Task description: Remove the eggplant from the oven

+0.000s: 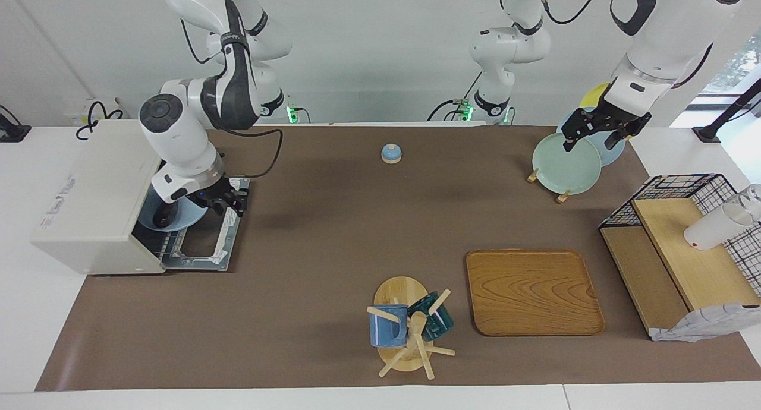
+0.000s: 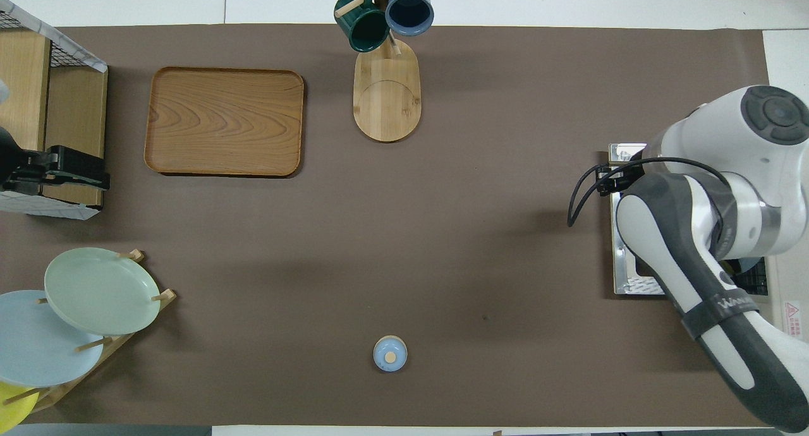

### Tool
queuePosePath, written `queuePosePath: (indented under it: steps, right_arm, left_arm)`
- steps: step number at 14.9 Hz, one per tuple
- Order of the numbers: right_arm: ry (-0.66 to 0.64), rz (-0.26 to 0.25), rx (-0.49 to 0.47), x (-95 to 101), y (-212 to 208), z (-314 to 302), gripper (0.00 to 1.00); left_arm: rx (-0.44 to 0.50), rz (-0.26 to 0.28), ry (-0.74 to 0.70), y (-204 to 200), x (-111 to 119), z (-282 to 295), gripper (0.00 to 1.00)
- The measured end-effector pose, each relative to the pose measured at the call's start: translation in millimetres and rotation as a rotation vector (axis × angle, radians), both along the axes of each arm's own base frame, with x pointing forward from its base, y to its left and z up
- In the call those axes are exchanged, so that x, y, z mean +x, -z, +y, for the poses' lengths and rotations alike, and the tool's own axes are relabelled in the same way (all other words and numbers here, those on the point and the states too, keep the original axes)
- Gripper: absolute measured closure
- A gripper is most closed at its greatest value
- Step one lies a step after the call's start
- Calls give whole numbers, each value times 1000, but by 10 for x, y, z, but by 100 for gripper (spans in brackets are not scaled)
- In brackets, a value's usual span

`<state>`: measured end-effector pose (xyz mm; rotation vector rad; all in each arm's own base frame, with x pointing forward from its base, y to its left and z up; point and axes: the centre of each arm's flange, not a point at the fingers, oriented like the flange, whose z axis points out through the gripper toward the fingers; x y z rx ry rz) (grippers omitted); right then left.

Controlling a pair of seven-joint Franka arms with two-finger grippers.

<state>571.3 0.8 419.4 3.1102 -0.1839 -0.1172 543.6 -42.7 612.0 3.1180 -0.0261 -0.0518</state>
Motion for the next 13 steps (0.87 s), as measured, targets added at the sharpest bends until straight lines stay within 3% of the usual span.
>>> queuePosePath:
  steps: [4,10,13]
  right_arm:
    - [42,23,-26,-123,133,-341,49]
    - [18,-19,-20,-334,508,-513,54]
    - [-7,-24,-21,-371,489,-503,84]
  left_arm:
    - [0,0,0,0,0,0,0]
    - [0,0,0,0,0,0,0]
    - [0,0,0,0,0,0,0]
